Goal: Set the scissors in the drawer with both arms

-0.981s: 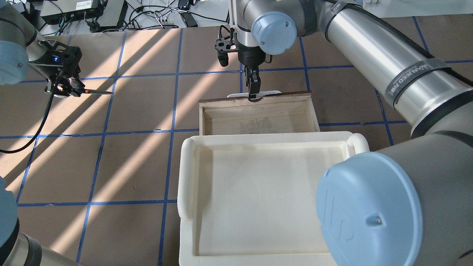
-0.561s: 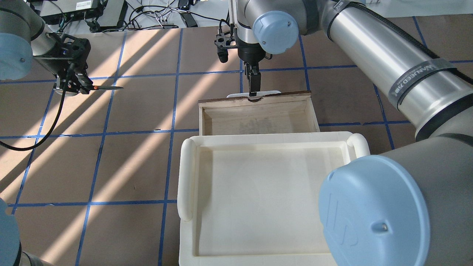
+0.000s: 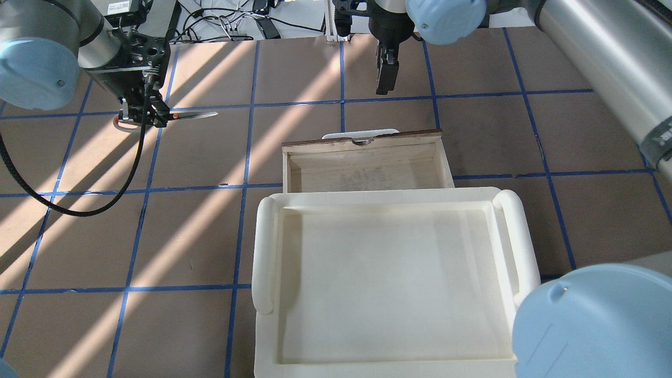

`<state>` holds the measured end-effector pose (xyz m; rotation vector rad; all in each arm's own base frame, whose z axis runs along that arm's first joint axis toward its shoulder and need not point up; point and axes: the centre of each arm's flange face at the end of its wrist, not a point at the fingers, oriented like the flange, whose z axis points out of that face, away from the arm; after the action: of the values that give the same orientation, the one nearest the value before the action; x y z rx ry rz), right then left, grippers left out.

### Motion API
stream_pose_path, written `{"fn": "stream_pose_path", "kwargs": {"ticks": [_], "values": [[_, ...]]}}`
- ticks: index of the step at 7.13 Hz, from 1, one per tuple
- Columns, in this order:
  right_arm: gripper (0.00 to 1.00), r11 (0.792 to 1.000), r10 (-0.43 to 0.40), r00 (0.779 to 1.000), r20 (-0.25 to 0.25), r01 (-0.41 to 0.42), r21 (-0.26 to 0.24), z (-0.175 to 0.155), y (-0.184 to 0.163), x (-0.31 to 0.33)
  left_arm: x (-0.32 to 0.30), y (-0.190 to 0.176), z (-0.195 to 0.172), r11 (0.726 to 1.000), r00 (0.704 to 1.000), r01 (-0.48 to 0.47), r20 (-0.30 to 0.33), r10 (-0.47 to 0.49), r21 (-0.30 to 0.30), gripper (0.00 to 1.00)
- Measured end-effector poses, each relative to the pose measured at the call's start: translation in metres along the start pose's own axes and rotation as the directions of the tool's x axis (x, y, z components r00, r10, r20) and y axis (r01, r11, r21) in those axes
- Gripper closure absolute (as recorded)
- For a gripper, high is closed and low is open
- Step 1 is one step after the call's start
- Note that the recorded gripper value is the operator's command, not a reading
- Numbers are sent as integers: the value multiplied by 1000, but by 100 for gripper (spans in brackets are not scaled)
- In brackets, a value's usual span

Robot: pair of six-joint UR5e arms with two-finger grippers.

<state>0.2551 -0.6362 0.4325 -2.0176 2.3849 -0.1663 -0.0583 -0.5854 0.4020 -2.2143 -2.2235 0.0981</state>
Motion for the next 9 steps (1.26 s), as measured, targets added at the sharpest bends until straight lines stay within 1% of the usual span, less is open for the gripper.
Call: {"fn": "stream_pose_path", "kwargs": {"ticks": [1, 2, 3, 4, 5, 6, 7, 8, 9], "values": [[0, 993, 119, 993, -5, -119, 0, -25, 32, -14, 13, -44, -10, 1000, 1000, 28, 5, -28, 5, 100], [0, 975, 223, 975, -11, -223, 2, -45, 62, -32, 26, -84, -16, 998, 998, 55, 7, -55, 9, 100], [0, 941, 338, 941, -24, -337, 8, -66, 86, -57, 39, -123, -19, 997, 997, 78, 7, -78, 12, 100], [0, 887, 462, 886, -34, -462, 13, -86, 100, -83, 52, -158, -17, 995, 995, 99, -1, -99, 15, 100], [0, 815, 580, 814, -28, -580, 10, -103, 108, -109, 64, -190, -11, 993, 993, 115, -14, -114, 18, 100], [0, 717, 697, 717, -11, -697, -9, -115, 112, -130, 75, -216, -4, 993, 993, 119, -26, -118, 17, 100], [0, 608, 794, 608, -6, -794, -24, -122, 114, -143, 81, -233, 3, 992, 992, 124, -42, -123, 23, 100], [0, 511, 859, 511, -9, -859, -29, -126, 114, -150, 86, -247, 11, 991, 990, 126, -65, -123, 36, 100], [0, 434, 900, 435, -21, -900, -32, -129, 116, -154, 89, -259, 21, 991, 989, 122, -86, -118, 45, 100]]}}
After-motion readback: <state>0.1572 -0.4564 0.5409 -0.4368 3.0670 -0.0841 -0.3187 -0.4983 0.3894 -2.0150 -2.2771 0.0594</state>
